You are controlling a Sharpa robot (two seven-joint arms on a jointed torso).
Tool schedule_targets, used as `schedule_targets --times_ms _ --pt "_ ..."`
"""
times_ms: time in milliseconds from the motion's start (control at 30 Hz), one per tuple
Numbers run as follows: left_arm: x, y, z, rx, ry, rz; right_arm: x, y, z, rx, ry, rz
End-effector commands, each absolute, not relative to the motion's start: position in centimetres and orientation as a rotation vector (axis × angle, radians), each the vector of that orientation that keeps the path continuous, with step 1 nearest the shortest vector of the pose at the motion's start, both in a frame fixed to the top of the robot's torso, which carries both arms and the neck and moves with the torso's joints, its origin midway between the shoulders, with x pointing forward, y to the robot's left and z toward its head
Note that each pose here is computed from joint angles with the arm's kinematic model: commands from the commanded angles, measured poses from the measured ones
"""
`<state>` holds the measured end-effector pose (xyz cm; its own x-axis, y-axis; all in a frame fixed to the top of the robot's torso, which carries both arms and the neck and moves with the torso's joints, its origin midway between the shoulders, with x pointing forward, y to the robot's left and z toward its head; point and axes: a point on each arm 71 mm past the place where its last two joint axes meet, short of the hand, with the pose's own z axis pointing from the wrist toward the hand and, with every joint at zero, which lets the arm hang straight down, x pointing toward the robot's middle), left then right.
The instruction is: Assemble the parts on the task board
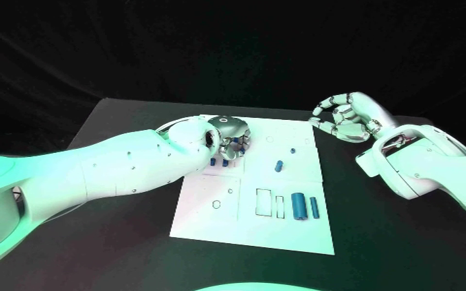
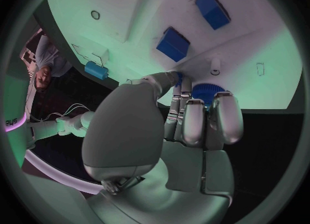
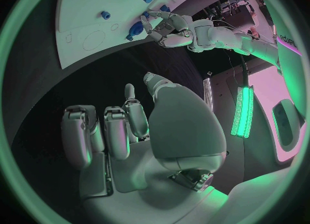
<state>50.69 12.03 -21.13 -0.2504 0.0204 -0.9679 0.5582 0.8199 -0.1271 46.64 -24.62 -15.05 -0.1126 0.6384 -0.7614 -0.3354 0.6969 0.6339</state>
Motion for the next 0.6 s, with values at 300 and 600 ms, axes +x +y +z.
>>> schedule_targets --times_ms 300,600 --pt "50.3 12.0 -21.2 0.420 1.752 -0.592 46.6 -24.6 -15.0 0.248 1.456 0.844" --pt "50.1 12.3 -20.2 0.389 1.725 -0.615 46.6 -24.7 -15.0 0.249 1.453 0.840"
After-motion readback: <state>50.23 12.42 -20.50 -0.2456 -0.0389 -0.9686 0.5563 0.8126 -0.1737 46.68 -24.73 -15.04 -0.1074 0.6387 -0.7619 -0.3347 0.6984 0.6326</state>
